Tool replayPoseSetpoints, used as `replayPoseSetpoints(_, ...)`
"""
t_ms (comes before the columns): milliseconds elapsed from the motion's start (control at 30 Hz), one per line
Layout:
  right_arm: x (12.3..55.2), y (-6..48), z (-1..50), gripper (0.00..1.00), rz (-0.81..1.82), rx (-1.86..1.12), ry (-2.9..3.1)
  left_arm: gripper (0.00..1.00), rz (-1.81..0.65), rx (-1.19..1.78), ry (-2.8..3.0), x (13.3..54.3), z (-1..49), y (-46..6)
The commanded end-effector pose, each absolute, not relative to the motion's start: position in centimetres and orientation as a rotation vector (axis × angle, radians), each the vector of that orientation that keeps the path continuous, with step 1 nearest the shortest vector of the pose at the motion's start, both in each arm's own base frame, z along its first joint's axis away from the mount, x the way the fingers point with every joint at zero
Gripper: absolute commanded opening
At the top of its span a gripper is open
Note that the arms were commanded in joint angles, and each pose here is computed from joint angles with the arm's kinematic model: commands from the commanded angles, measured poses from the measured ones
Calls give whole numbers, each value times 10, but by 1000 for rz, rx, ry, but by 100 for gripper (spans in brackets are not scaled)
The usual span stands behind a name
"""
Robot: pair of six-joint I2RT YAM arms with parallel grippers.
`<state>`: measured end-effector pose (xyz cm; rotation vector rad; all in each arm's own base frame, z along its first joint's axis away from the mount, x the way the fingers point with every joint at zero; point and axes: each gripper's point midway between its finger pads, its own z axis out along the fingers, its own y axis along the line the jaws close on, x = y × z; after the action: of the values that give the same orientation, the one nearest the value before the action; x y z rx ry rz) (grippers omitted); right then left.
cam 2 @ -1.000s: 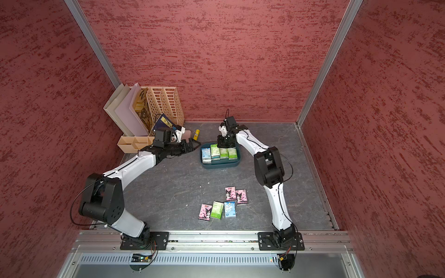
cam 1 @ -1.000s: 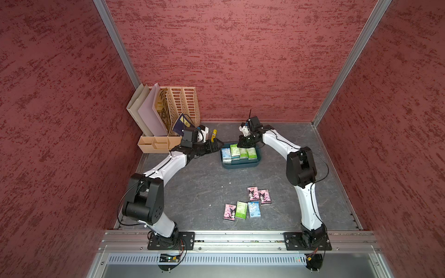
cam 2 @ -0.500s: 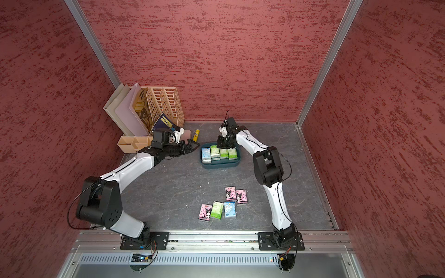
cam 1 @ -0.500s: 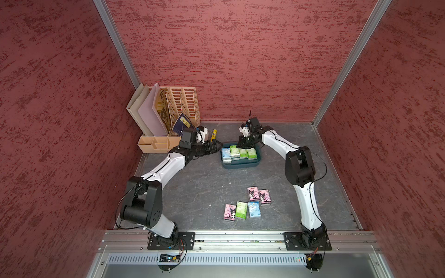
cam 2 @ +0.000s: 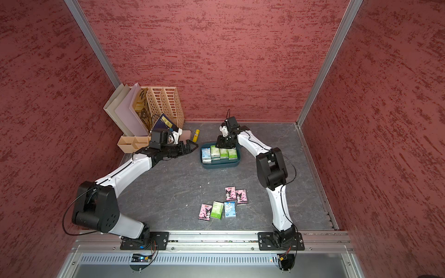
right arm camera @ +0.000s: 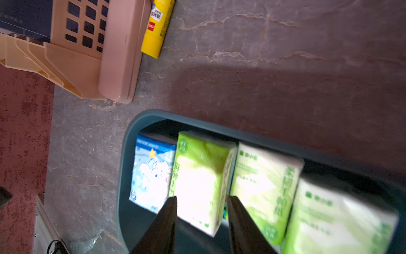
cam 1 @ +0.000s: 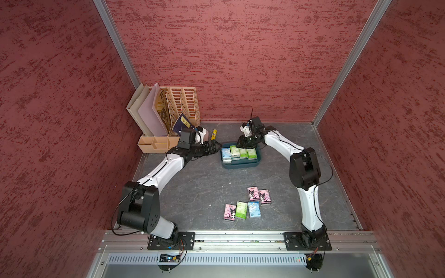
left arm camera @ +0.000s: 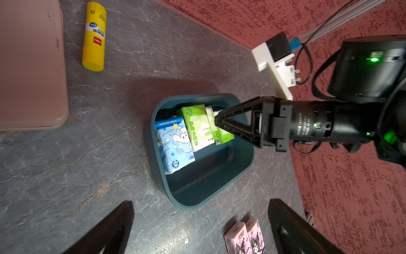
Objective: Put the pocket tissues into the storage box
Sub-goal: Place the pocket tissues in the storage box, then pick up the pocket tissues from the center of the board.
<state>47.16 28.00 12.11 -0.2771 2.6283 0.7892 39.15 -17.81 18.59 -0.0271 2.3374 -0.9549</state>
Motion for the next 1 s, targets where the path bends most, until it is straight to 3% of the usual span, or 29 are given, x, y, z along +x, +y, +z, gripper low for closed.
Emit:
replayPoseSetpoints(0,459,267,172,45,728,-306,2519,100,-937,13,2315,392,199,-181)
replayPoseSetpoints(200,399,227,159,53,621,-280,2631,100,-979,138,2351,385,191,-217)
replayPoseSetpoints(533,291,184,115,53,661,-113,2818,100,-1152,504,2367,358,175,-298)
replayPoseSetpoints(967,221,161,61,50,688,69,2972,100,-1143,511,2372,363,170,-305)
